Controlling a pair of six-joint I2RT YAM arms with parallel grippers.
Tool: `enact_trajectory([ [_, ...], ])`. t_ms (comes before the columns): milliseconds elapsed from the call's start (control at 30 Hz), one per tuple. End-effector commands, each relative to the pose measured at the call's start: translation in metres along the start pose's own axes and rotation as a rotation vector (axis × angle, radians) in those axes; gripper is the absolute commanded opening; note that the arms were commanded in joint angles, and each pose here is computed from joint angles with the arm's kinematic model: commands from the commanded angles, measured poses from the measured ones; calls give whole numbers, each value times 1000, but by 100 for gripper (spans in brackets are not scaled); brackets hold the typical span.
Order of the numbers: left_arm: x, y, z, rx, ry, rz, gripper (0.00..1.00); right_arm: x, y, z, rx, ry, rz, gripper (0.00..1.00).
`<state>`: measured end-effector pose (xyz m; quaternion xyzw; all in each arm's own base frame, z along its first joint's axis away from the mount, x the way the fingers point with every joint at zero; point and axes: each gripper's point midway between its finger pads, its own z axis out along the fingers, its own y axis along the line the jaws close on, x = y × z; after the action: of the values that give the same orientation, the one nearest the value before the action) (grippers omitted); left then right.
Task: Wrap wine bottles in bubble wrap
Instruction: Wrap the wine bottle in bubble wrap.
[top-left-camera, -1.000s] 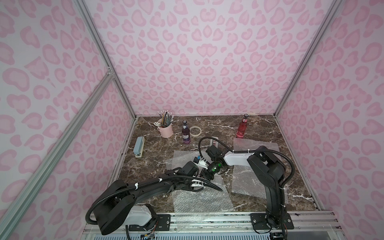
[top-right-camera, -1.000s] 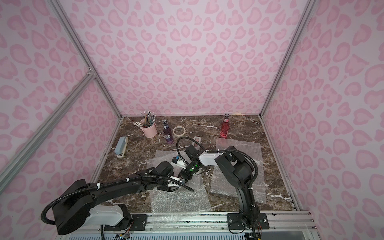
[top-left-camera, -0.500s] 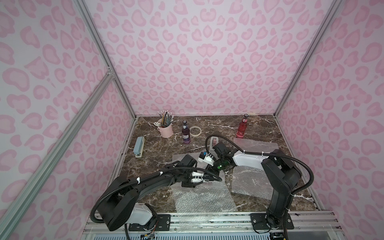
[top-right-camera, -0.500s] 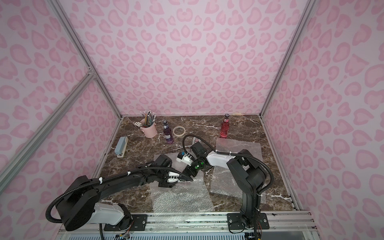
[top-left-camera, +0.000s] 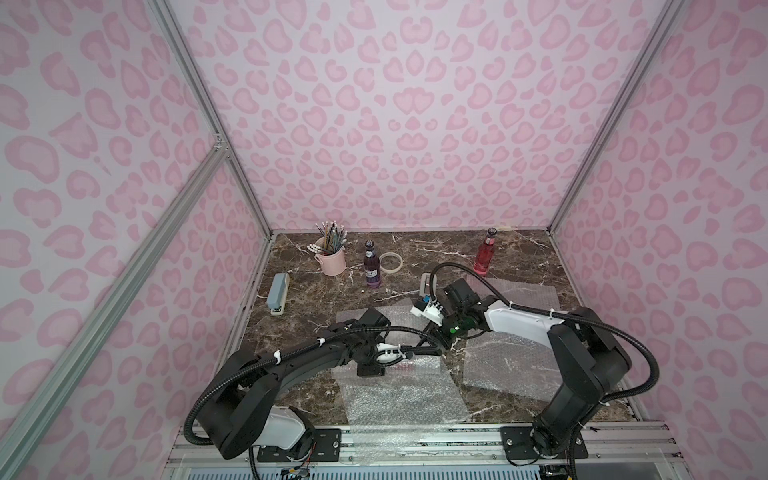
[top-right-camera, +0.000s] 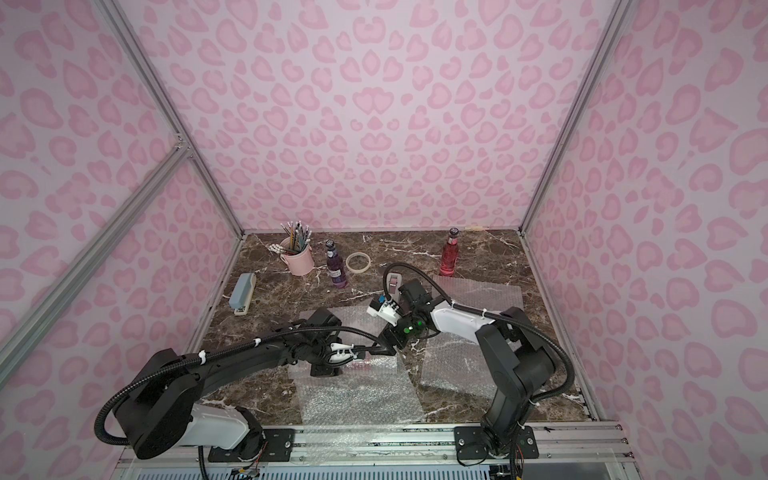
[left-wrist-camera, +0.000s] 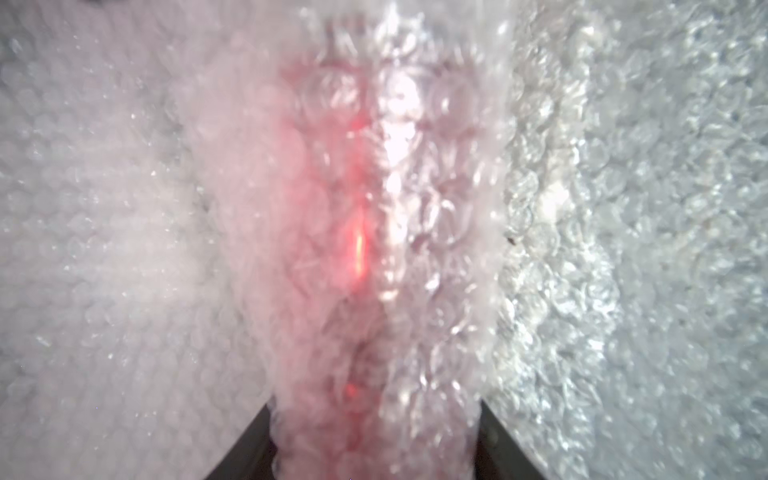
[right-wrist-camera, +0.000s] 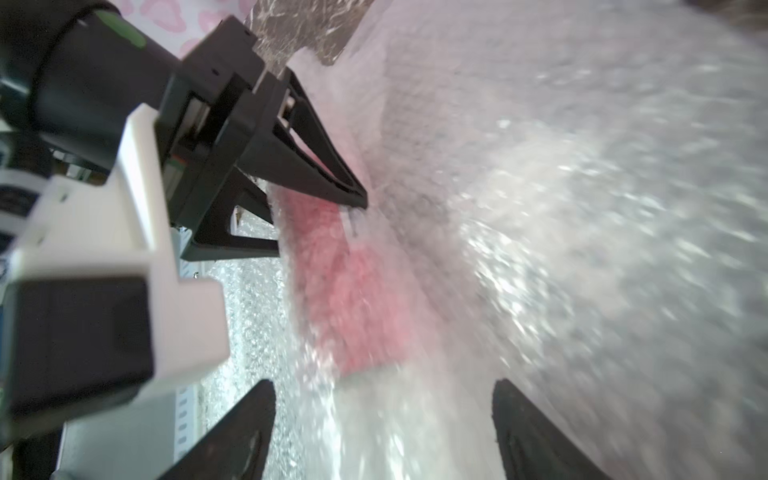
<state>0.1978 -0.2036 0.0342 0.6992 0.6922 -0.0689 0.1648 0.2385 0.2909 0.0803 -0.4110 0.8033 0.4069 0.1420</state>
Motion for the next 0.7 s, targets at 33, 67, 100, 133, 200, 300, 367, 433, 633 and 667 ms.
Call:
enact_trajectory([
  [33, -5, -9, -5, 102, -40, -81, 42, -4, -24, -35, 210, -102, -5, 85],
  [67, -6, -10, -5, 130, -47, -99, 42, -5, -25, -45, 263, -127, -34, 85],
  [100, -7, -11, -6, 158, -54, -120, 42, -7, -23, -53, 304, -156, -69, 85],
  [133, -9, -12, -7, 195, -58, -148, 42, -11, -17, -61, 340, -199, -118, 86],
  [200, -9, -13, -6, 255, -59, -198, 42, -21, 5, -69, 393, -275, -249, 87],
  [300, -8, -12, -5, 312, -52, -256, 42, -20, 39, -67, 457, -338, -452, 90],
  [367, -8, -9, -4, 326, -50, -285, 42, -13, 58, -66, 471, -364, -545, 90],
  [433, -10, -8, -5, 344, -62, -303, 42, -4, 76, -61, 465, -356, -618, 90],
  [633, -10, -5, -5, 387, -63, -365, 42, 23, 98, -18, 455, -239, -817, 88],
  [667, -10, -7, -4, 401, -58, -373, 42, 23, 98, -11, 461, -218, -844, 87],
])
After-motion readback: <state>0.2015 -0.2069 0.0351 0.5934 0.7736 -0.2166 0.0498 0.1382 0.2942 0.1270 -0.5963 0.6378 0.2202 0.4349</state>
